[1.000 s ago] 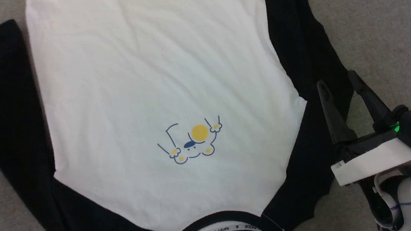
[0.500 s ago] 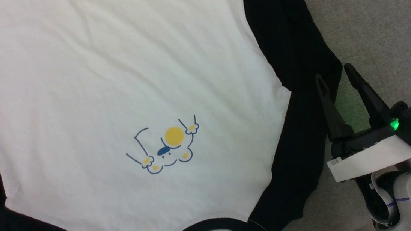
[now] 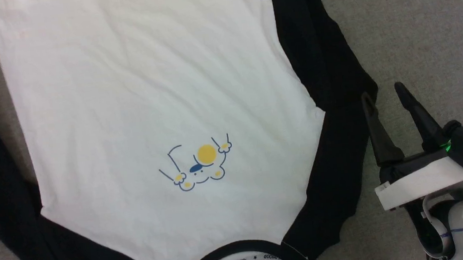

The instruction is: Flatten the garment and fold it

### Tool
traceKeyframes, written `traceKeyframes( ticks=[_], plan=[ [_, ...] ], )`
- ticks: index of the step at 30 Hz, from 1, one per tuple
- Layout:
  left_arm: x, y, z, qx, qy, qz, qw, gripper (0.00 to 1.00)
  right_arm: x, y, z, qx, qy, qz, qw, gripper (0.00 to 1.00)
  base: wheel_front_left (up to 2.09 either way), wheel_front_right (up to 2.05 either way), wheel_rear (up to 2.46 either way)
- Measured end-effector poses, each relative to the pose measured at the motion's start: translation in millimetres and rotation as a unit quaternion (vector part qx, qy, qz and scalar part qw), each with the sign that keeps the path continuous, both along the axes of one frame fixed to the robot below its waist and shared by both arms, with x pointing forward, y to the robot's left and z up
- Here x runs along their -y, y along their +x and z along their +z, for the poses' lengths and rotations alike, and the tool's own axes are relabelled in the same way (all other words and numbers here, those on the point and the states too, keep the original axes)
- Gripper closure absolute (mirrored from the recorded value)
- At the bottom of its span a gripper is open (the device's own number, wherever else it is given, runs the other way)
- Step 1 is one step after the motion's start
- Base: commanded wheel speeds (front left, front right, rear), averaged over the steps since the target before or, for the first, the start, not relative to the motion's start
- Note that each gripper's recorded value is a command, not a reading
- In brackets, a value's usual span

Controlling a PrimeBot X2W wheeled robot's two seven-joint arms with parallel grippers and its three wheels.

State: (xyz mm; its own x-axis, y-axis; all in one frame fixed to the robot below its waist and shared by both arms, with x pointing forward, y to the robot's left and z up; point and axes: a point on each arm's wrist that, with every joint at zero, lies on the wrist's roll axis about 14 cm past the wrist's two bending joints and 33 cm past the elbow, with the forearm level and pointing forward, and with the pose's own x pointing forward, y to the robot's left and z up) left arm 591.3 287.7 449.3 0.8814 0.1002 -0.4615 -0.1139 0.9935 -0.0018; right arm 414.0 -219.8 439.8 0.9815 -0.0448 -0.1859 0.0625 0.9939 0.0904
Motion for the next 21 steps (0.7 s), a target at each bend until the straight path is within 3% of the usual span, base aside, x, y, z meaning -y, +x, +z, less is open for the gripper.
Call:
traceKeyframes(
  ticks=[12, 21],
  plan=[
    [-22.6, -66.8, 129.5, 0.151, -0.008, -0.007, 0.988, 1.0, -19.5, -19.3, 42.0, 0.037, 0.012, 0.026, 0.999, 0.0, 0.0, 0.0, 0.0],
    [25.4, -114.4, 208.7, 0.245, -0.03, -0.095, 0.964, 1.0, -43.2, -19.9, 67.8, 0.07, 0.023, 0.061, 0.995, 0.0, 0.0, 0.0, 0.0]
  ],
)
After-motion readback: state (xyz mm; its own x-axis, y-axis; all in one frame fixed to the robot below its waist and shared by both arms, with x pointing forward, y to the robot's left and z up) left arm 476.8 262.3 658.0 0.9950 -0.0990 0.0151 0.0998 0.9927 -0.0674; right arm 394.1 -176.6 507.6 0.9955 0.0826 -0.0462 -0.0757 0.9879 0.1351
